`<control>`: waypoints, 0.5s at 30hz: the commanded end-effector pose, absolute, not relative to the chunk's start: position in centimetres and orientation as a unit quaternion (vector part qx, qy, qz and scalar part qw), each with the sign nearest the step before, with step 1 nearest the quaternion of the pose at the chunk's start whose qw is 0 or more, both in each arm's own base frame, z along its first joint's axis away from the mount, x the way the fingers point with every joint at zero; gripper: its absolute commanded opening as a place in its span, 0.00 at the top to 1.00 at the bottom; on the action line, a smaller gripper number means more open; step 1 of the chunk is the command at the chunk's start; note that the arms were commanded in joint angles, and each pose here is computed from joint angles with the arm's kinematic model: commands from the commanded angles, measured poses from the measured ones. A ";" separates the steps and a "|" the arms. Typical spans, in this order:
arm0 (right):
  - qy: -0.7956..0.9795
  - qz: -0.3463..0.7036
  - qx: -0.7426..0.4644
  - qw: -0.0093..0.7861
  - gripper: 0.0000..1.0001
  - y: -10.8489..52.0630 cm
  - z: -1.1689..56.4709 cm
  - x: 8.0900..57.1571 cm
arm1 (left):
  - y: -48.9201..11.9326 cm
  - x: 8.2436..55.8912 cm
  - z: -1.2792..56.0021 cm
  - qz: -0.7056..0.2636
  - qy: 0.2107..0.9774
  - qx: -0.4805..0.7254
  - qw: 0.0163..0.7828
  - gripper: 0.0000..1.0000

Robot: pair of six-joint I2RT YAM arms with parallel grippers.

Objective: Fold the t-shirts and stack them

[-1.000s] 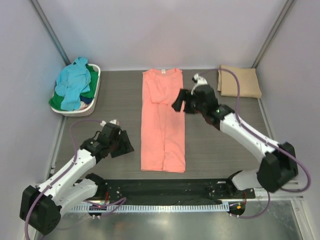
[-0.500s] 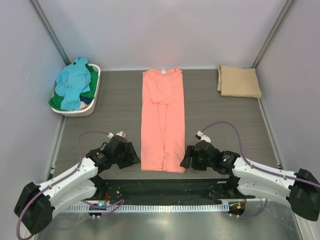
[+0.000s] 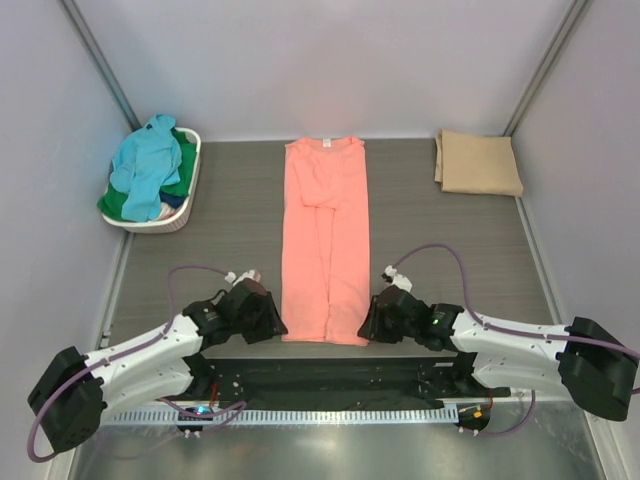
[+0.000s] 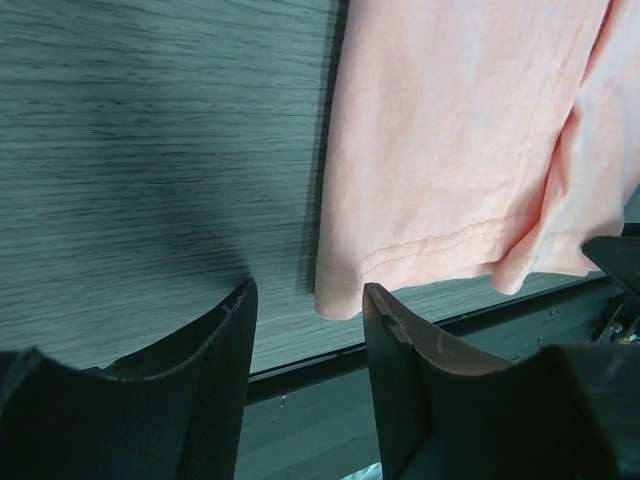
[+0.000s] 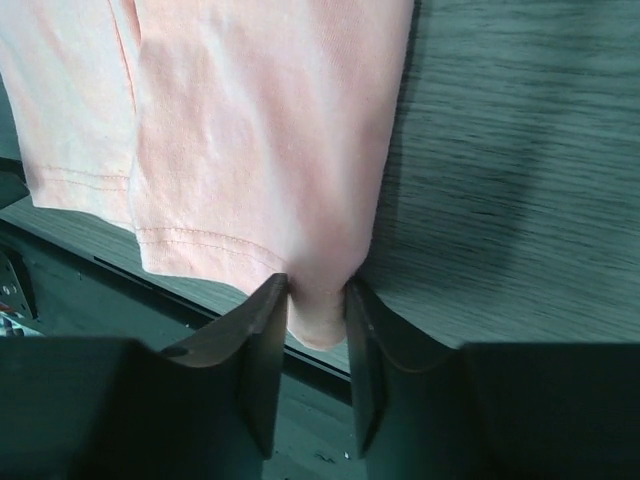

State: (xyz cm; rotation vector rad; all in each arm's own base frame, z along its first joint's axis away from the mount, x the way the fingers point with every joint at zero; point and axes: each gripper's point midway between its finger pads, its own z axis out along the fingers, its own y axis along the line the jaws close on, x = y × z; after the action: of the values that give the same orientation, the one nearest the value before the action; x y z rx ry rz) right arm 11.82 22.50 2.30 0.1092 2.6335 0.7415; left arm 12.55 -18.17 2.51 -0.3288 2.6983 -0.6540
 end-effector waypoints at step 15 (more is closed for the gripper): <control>0.941 0.262 0.039 0.212 0.82 21.8 1.6 11.7 | -20.4 12.5 1.5 -0.240 0.948 -0.107 0.181 0.74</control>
State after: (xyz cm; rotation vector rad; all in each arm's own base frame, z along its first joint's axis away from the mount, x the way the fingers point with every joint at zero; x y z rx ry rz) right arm 11.64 22.18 1.91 0.1088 2.6222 0.7520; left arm 12.17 -20.47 2.12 -0.2960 2.6949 -0.7053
